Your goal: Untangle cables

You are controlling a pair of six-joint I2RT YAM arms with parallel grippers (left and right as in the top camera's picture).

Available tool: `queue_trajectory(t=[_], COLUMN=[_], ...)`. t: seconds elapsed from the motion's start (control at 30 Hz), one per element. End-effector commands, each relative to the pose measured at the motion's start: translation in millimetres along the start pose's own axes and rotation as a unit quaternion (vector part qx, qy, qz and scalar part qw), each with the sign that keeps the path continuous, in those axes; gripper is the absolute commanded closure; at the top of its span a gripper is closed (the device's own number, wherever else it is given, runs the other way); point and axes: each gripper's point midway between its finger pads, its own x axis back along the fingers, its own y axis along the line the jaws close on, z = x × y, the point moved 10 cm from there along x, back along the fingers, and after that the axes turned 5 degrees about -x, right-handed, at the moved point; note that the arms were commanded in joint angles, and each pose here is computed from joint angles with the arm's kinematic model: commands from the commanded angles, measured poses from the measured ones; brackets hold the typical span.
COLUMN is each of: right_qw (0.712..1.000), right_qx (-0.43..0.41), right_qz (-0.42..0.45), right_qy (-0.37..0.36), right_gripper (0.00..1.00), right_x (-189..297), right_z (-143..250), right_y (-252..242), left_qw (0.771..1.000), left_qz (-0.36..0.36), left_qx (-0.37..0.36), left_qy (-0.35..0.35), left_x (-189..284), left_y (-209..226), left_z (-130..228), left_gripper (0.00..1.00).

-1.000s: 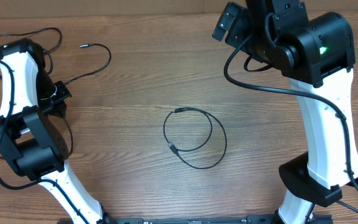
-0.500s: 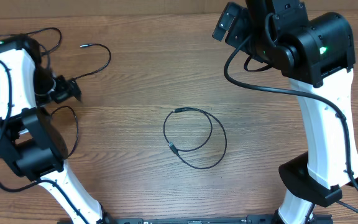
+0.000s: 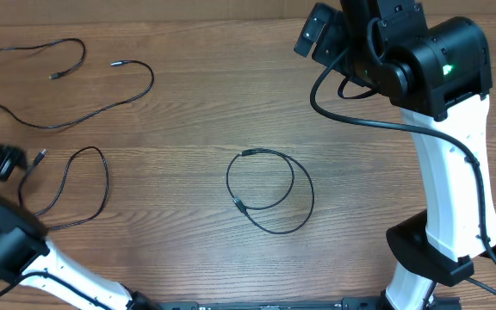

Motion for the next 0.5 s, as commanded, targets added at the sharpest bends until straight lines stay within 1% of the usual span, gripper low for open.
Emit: queue_trajectory(t=[0.0,0.07,0.13,0.47], right_qw=[1.000,1.000,1.000,1.000], right_qx=[0.002,0.002,0.002,0.002], right_qz=[0.003,0.003,0.003,0.003], right_qy=[-0.007,-0.007,-0.007,-0.007], right_gripper=[0.00,0.00,0.00,0.00], right_x=[1.1,1.1,1.1,1.1], right_z=[-1.2,-1.2,-1.2,-1.2], right_y=[-0.9,-0.9,-0.9,-0.9], left_qw=[0.999,0.998,0.998,0.999], left_qz=[-0.014,-0.014,-0.013,-0.015], left_qx=[0.041,0.051,0.046,0.039], left_qy=[0.016,0.024,0.027,0.035], left_x=[-19.9,-32.0,-44.2,-93.1], left_y=[21.4,30.5,35.7,40.2], left_z=[-4.7,-6.3,-7.3,-0.3], left_gripper=[0.00,0.01,0.00,0.00])
